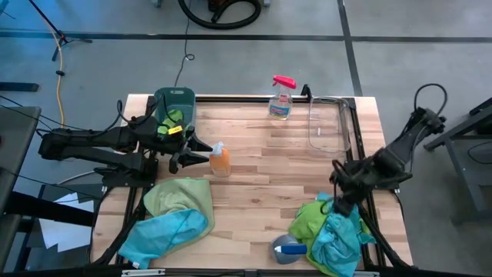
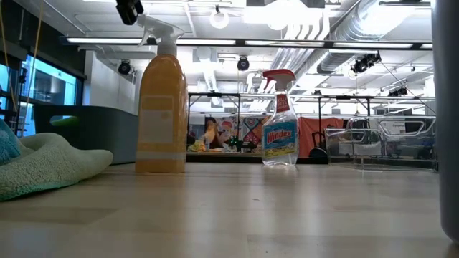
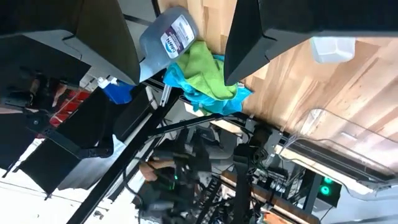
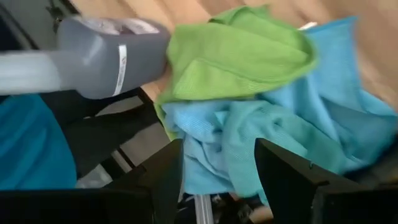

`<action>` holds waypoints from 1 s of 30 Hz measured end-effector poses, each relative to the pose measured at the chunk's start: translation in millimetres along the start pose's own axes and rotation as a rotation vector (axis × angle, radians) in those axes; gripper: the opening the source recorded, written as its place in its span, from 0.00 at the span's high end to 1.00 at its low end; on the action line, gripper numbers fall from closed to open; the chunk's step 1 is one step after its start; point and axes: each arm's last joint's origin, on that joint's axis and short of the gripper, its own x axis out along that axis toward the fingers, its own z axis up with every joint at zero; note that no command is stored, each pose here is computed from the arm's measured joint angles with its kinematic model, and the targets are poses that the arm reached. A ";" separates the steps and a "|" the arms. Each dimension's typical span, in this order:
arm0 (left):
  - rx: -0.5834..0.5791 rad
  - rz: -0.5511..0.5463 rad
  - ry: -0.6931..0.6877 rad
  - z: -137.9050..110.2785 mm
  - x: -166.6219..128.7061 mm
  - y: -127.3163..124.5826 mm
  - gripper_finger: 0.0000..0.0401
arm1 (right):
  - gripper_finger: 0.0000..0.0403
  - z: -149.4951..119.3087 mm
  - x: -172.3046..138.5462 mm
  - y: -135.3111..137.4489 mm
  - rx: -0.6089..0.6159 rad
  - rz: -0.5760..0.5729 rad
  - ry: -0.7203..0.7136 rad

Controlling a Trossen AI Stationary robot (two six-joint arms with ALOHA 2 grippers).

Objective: Sort microfiber towel by color & place in baskets
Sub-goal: Put the blue microfiber towel into the transparent bin

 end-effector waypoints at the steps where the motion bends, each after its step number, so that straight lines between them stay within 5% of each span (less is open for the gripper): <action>1: 0.001 0.001 0.000 0.0 0.0 0.0 0.44 | 0.52 -2.8 7.7 0.3 -0.032 0.009 0.008; 5: 0.000 0.001 0.000 0.0 0.0 0.0 0.44 | 0.52 -11.7 38.2 0.2 -0.066 0.028 0.093; 9: 0.001 0.002 0.000 0.0 0.1 0.1 0.44 | 0.52 -14.9 66.7 -10.0 -0.007 -0.070 0.206; 24: -0.003 0.002 -0.001 0.0 0.1 0.1 0.44 | 0.52 -8.8 118.1 -15.2 -0.014 -0.248 0.111; 27: -0.022 0.002 -0.001 0.0 0.1 0.1 0.44 | 0.59 -8.9 123.9 -13.3 -0.023 -0.252 0.134; 30: -0.025 0.002 -0.001 -0.1 0.1 0.1 0.44 | 0.80 -9.8 119.2 -5.5 -0.052 -0.229 0.159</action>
